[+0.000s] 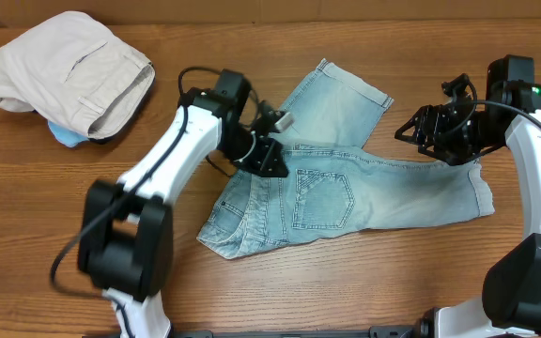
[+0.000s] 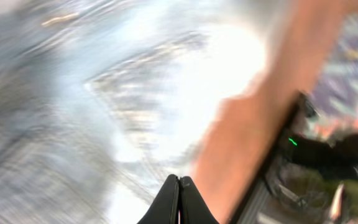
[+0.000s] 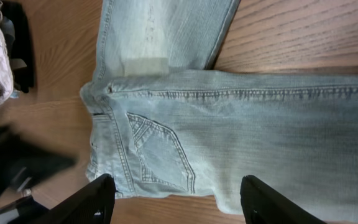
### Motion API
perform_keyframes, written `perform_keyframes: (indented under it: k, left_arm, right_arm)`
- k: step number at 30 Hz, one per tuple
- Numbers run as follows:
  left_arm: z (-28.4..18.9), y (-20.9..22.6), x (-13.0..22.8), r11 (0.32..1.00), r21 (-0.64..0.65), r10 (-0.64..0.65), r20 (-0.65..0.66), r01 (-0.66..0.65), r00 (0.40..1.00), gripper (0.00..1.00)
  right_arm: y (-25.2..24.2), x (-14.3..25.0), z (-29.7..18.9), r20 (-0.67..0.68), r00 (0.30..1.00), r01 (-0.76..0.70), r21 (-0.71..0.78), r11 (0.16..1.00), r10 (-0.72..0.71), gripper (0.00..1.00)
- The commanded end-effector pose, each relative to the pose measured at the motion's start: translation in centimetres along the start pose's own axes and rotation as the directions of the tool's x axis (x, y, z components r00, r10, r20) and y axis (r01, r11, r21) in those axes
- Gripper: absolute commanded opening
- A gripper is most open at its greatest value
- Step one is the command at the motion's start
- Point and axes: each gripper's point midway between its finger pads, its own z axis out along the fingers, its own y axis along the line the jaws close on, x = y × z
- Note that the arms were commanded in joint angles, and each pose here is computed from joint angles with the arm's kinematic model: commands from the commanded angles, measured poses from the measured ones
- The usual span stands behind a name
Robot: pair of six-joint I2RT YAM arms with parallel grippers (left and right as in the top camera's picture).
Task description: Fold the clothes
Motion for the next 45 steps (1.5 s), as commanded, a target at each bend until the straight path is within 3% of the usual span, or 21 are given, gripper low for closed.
perform_keyframes:
  k: [1,4,7,8,12,13,16,21,24,30,35,38,45]
  left_arm:
    - [-0.8,-6.0,0.9,0.973,0.04,0.227,-0.012,-0.226,0.974,0.04]
    - [-0.7,-4.2,2.8,0.973,-0.154,0.155,-0.118,-0.172,0.981,0.04]
    - [-2.9,-0.1,2.7,0.915,-0.403,-0.043,-0.064,0.014,0.997,0.05]
    - [-3.7,1.2,2.3,0.897,-0.438,-0.082,-0.026,0.062,0.996,0.12]
    - [-5.7,4.9,-0.3,0.89,-0.433,-0.103,0.116,0.143,0.988,0.65]
    - [-5.8,5.5,-0.7,0.891,-0.431,-0.095,0.131,0.143,0.987,0.74]
    - [-4.8,7.4,-2.2,0.932,-0.361,0.008,0.124,0.037,0.992,0.87]
    - [-0.9,11.2,-3.1,0.966,-0.254,0.075,0.099,-0.048,0.992,0.91]
    - [1.5,12.4,-3.3,0.981,-0.172,0.104,0.097,-0.086,0.99,0.89]
    - [3.1,13.5,-3.1,0.984,-0.145,0.114,0.085,-0.101,0.99,0.7]
    - [2.6,12.6,-3.0,0.988,-0.127,0.104,0.081,-0.093,0.991,0.12]
    - [1.4,11.4,-3.0,0.99,-0.12,0.086,0.063,-0.078,0.994,0.04]
    - [-1.4,4.0,-3.1,0.985,-0.069,0.156,-0.015,-0.157,0.988,0.04]
  right_arm:
    - [0.4,-0.2,-0.3,0.012,1.0,0.016,-0.014,1.0,-0.016,0.67]
    - [0.4,0.0,-0.3,0.005,1.0,0.013,-0.014,1.0,-0.013,0.7]
    - [1.0,0.6,0.2,-0.021,0.997,0.074,-0.014,0.997,-0.075,0.75]
    - [1.2,0.8,0.4,-0.028,0.996,0.085,-0.004,0.996,-0.085,0.75]
    - [0.7,0.3,1.0,-0.014,0.997,0.073,0.084,0.994,-0.072,0.77]
    - [0.6,0.1,1.1,-0.006,0.998,0.062,0.098,0.993,-0.061,0.77]
    - [0.6,-0.1,1.1,0.005,0.999,0.044,0.103,0.994,-0.045,0.79]
    - [0.6,0.2,1.1,-0.005,0.999,0.036,0.104,0.994,-0.036,0.79]
    - [0.6,0.3,1.1,-0.01,0.999,0.034,0.105,0.994,-0.033,0.8]
    - [0.5,0.4,1.1,-0.014,0.999,0.032,0.106,0.994,-0.03,0.8]
    - [0.4,0.3,1.1,-0.011,0.999,0.033,0.117,0.993,-0.032,0.8]
    - [0.0,0.2,1.1,-0.003,0.999,0.035,0.14,0.99,-0.035,0.8]
    - [-1.7,-2.4,0.1,0.108,0.994,-0.024,0.176,0.984,0.005,0.81]
